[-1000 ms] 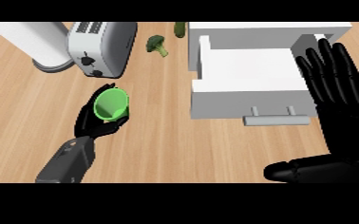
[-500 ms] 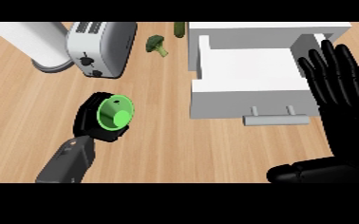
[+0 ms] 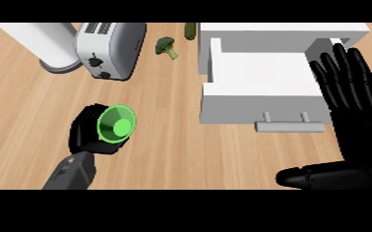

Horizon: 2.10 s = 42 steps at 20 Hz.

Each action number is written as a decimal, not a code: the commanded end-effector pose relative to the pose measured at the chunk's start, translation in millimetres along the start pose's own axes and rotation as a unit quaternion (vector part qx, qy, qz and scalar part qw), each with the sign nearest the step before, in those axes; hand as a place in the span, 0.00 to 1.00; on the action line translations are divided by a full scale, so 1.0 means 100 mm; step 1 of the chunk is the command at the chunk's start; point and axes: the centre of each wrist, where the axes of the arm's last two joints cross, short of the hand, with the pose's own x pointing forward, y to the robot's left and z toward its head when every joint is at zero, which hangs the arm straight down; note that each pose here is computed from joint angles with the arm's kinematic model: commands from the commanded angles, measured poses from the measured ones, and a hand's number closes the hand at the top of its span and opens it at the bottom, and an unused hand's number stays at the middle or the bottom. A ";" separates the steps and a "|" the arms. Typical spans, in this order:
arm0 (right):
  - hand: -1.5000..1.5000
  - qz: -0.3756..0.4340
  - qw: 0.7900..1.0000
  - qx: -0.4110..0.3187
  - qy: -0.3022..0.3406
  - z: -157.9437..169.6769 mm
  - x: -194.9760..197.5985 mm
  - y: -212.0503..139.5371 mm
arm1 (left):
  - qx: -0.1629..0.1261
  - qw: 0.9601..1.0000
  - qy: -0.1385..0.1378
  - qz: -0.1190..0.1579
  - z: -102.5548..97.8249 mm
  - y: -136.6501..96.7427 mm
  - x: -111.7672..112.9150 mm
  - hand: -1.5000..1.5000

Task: Pick up the cup, place it into the drawer and close the drawer

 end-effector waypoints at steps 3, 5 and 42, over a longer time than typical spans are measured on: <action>0.00 -0.002 1.000 -0.008 0.006 0.06 -0.06 -0.15 | -0.053 0.994 -0.077 0.050 -0.20 -0.26 0.14 1.00; 0.00 0.004 1.000 -0.003 0.005 0.17 0.02 -0.09 | -0.067 0.992 -0.090 0.050 -0.22 -0.41 0.15 1.00; 0.00 0.007 1.000 -0.003 0.002 0.16 -0.10 -0.23 | -0.169 0.983 -0.078 -0.010 -1.78 -2.87 2.10 1.00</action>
